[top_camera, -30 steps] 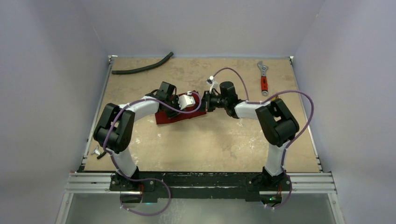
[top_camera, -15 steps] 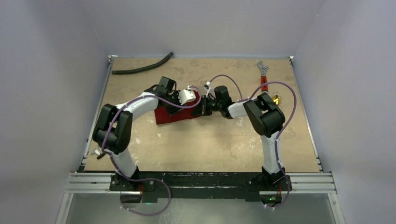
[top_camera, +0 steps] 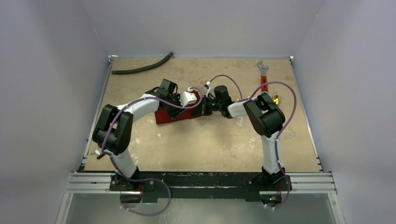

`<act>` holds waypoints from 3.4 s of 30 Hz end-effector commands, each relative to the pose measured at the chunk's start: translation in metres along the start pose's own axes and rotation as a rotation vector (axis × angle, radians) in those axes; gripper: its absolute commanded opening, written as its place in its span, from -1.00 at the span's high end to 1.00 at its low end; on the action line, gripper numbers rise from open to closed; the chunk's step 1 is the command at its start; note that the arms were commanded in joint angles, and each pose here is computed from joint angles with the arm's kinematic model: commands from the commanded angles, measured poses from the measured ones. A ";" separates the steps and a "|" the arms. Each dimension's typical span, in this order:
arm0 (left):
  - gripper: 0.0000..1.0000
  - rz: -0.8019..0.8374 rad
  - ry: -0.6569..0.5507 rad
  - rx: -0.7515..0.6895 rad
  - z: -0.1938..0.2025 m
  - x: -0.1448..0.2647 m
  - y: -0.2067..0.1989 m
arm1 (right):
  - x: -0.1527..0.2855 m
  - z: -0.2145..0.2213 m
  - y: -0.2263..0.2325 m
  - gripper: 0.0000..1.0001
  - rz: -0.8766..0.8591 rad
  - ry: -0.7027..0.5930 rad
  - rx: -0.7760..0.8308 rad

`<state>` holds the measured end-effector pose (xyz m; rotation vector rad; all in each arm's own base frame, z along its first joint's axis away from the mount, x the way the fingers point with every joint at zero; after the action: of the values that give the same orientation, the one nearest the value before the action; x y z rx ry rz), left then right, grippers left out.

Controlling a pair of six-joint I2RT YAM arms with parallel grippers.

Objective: Fold the napkin into a case and place the utensils inside
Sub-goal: Smooth out the 2/3-rectangle-folded napkin at the center of the board, then rotate the 2/3-rectangle-folded napkin at the center of the board, then smooth out the 2/3-rectangle-folded napkin at the center of the board.

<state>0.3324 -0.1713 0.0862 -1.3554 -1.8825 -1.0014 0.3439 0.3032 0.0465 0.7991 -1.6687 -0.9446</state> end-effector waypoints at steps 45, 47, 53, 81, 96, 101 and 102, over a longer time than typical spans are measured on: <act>0.31 0.127 0.146 -0.023 0.054 0.041 -0.036 | -0.012 -0.148 0.071 0.44 0.187 -0.288 0.293; 0.34 0.108 0.157 -0.052 0.057 0.040 -0.036 | -0.022 -0.161 0.066 0.46 0.213 -0.309 0.321; 0.37 0.054 0.275 -0.073 0.078 0.036 -0.034 | -0.044 -0.168 0.042 0.49 0.269 -0.291 0.340; 0.34 -0.113 0.136 -0.341 -0.043 -0.008 0.044 | 0.131 0.074 -0.003 0.56 0.359 -0.315 0.161; 0.21 -0.034 0.065 0.162 -0.004 0.047 0.043 | 0.062 -0.007 0.043 0.71 0.211 -0.262 0.322; 0.20 0.045 0.012 0.108 -0.024 0.063 0.016 | 0.053 -0.007 0.042 0.23 0.200 -0.215 0.279; 0.20 0.060 0.002 0.084 -0.031 0.066 0.011 | 0.052 -0.009 0.044 0.20 0.197 -0.214 0.278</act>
<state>0.3537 -0.1378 0.1206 -1.1967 -1.8298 -0.9116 0.3277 0.2657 0.0819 0.6207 -2.0527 -0.6516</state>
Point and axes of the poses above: each gripper's point midway between its finger pads, its own x axis back along the fingers, its own y axis along the line the jaws close on, z = x × y, the point moved 5 cm from there along x, back along the fingers, and after that the axes turned 15 degrees about -x, right-handed, at the moved point
